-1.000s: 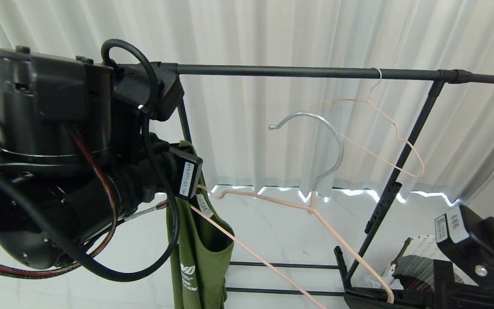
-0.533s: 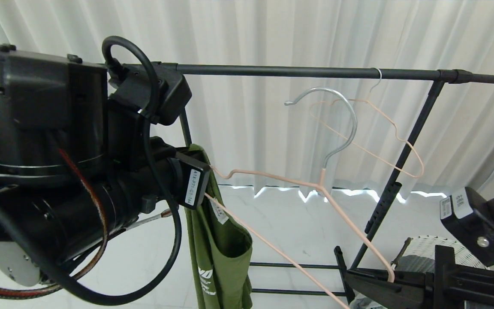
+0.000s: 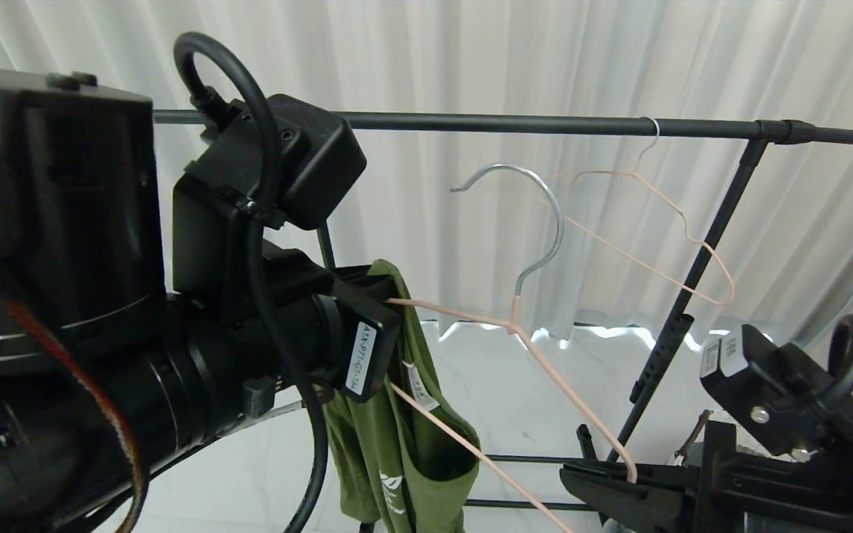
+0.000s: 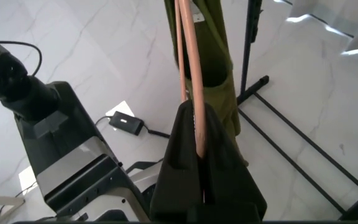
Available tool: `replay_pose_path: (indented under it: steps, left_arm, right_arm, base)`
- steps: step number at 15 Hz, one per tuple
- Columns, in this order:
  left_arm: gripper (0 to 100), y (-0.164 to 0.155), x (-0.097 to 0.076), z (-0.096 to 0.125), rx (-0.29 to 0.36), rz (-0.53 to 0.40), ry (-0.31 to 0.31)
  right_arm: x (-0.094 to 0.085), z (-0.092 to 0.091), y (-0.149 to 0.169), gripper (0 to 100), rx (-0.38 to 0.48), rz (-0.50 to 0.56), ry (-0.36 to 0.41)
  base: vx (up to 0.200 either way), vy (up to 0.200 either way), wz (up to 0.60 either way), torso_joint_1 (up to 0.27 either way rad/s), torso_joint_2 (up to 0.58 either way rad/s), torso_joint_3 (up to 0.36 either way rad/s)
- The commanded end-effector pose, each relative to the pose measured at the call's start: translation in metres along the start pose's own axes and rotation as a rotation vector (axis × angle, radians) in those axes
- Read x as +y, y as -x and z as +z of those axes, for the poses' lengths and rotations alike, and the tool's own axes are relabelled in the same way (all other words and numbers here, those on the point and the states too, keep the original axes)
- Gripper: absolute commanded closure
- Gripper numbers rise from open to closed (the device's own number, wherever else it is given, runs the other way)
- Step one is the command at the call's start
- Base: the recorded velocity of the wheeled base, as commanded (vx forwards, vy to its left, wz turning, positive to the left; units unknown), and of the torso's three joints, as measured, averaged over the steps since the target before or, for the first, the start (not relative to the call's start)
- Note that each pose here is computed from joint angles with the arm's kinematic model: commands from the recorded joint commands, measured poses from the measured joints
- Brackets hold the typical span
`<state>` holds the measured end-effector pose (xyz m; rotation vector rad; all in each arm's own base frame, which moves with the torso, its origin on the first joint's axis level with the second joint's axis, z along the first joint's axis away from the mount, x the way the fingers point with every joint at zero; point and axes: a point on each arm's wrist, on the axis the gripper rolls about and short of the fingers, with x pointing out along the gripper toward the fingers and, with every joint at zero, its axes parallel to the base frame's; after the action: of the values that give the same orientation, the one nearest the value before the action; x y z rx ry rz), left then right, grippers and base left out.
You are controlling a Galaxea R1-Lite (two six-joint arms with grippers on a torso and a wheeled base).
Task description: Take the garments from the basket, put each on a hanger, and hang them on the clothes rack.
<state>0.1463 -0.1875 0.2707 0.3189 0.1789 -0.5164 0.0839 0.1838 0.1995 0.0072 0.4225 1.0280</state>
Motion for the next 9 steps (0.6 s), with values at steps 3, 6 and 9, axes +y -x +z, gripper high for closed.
replay_pose_path:
  steps: [3, 6, 9]
  left_arm:
    - [100, 0.010, -0.013, 0.004, -0.030, -0.074, -0.009]
    - [100, 0.016, -0.020, 0.006, -0.044, -0.111, -0.017]
    - [100, 0.022, -0.021, 0.006, -0.057, -0.126, -0.018]
  right_arm:
    - [0.001, -0.002, -0.029, 100, 0.029, -0.005, 0.000]
    - [0.003, 0.000, -0.045, 100, 0.042, -0.012, -0.006]
    - [-0.002, 0.003, -0.052, 100, 0.038, -0.032, -0.030]
  base:
    - [0.000, 0.000, 0.00, 0.000, 0.00, 0.000]
    - [0.000, 0.000, 0.00, 0.000, 0.00, 0.000]
    - [0.000, 0.000, 0.00, 0.000, 0.00, 0.000]
